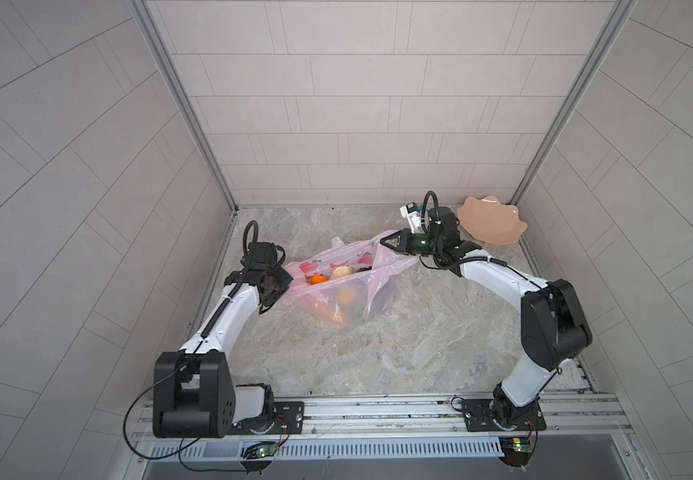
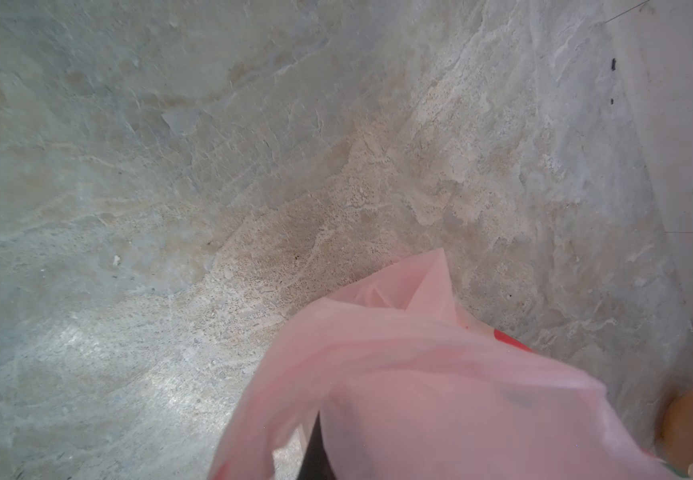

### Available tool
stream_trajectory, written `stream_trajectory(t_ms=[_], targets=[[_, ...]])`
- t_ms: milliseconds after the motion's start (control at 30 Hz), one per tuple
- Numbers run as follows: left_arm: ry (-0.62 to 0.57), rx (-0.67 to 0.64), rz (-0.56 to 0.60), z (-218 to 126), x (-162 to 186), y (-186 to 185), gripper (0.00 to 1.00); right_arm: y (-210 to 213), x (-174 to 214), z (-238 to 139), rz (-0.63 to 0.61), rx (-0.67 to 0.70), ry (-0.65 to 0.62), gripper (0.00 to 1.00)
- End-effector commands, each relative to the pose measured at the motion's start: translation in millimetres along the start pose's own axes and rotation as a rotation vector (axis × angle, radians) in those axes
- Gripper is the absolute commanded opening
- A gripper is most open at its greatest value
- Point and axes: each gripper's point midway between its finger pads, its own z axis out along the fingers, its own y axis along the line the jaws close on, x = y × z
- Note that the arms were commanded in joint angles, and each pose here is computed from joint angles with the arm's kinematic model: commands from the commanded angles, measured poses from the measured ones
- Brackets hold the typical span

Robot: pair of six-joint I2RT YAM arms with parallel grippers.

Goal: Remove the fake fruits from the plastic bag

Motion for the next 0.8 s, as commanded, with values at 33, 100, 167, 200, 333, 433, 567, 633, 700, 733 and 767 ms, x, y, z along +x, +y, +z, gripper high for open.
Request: stream_trajectory(t_ms=[33, 100, 167, 200, 333, 433, 567, 633, 700, 733, 767], targets=[[0.012, 0.006, 0.073, -8.6, 19.3, -2.6, 0.00, -2.0, -8.3, -0.2, -0.084, 0.141, 0.017, 0.27], [0.016, 0.011, 0.088, -12.2, 26.8, -0.9, 0.00, 1.0, -7.7, -10.8, -0.110, 0.176, 0.014, 0.43], [0.019, 0.016, 0.096, -14.0, 31.4, 0.4, 0.00, 3.1, -5.5, -21.4, -0.121, 0.204, 0.010, 0.54], [0.021, 0.019, 0.101, -14.1, 33.5, 0.2, 0.00, 5.0, -3.6, -25.3, -0.127, 0.210, 0.013, 0.57], [0.036, 0.015, 0.132, -10.8, 41.6, -3.8, 0.00, 9.9, 8.3, -41.6, -0.148, 0.247, 0.021, 0.65], [0.036, 0.010, 0.158, -10.4, 45.4, -9.2, 0.00, 20.9, 18.6, -54.0, -0.176, 0.251, 0.021, 0.68], [0.007, 0.005, 0.185, -14.7, 46.1, -14.4, 0.00, 37.6, 34.2, -64.1, -0.223, 0.238, 0.028, 0.72], [-0.006, -0.004, 0.196, -17.2, 46.0, -14.8, 0.00, 46.8, 41.9, -67.2, -0.244, 0.221, 0.032, 0.73], [-0.013, -0.005, 0.199, -19.2, 46.1, -14.5, 0.00, 53.8, 47.9, -67.8, -0.267, 0.207, 0.031, 0.74], [-0.016, -0.004, 0.199, -19.9, 45.9, -14.3, 0.00, 55.3, 50.6, -65.2, -0.271, 0.199, 0.029, 0.74], [-0.021, -0.002, 0.200, -21.3, 45.4, -14.3, 0.00, 52.5, 52.0, -61.9, -0.266, 0.209, 0.026, 0.73]])
